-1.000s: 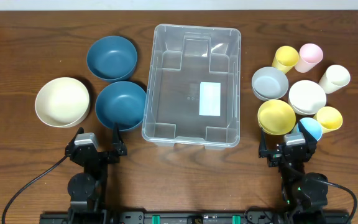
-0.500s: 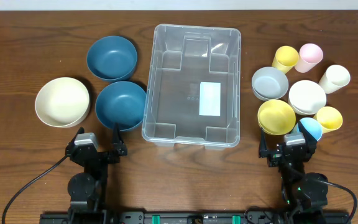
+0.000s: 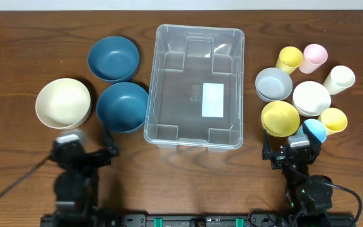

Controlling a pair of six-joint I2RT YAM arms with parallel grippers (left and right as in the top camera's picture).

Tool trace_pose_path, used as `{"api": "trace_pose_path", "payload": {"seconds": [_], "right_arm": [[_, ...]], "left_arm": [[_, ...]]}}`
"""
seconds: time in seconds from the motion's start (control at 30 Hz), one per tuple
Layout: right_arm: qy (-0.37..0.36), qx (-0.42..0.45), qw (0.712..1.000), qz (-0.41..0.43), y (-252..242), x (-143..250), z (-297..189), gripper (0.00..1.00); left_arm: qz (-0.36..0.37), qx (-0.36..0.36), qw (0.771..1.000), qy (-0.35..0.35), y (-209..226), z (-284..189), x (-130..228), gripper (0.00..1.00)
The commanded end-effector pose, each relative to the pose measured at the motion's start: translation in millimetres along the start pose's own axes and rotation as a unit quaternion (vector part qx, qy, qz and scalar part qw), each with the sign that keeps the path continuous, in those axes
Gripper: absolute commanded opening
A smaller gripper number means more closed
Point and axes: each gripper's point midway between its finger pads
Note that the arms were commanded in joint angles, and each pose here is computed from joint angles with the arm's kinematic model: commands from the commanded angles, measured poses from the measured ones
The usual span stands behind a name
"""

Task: Pack container
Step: 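Move the left gripper over the cream bowl on the left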

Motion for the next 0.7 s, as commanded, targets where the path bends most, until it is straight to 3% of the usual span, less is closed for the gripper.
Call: {"api": "trace_pose_path", "payload": {"seconds": [0.0, 0.13, 0.3, 0.43, 0.53, 0.67], "right_arm": [[0.003, 0.003, 1.0, -0.007, -0.3, 2.5, 0.4, 0.99], [0.003, 0.003, 1.0, -0.007, -0.3, 2.5, 0.4, 0.99], [0.003, 0.003, 1.0, -0.007, -0.3, 2.5, 0.4, 0.99], [0.003, 0.003, 1.0, -0.007, -0.3, 2.5, 0.4, 0.99], [0.003, 0.003, 1.0, -0.007, -0.3, 2.5, 0.4, 0.99], [0.003, 0.003, 1.0, -0.007, -0.3, 2.5, 0.4, 0.99]], "left_arm": [[-0.002, -0.073, 0.997, -0.011, 11.0, -12.4, -60.2, 0.98], [0.018, -0.071, 0.995, 0.07, -6.7, -9.8, -89.1, 0.98], [0.02, -0.004, 0.987, 0.16, -43.3, -7.0, -100.9, 0.98], [0.015, 0.027, 0.986, 0.163, -56.8, -5.7, -107.2, 0.98], [0.003, 0.0, 0.989, 0.148, -48.6, -3.4, -113.3, 0.98], [-0.086, -0.115, 0.98, 0.135, -9.9, 2.4, -113.2, 0.98]]}}
Point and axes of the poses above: each gripper's point midway between its finger pads, its own z axis out along the fingers, its own y axis along the line the jaws close on, x = y × z, and after that the axes turned 4 degrees about -z, right-handed
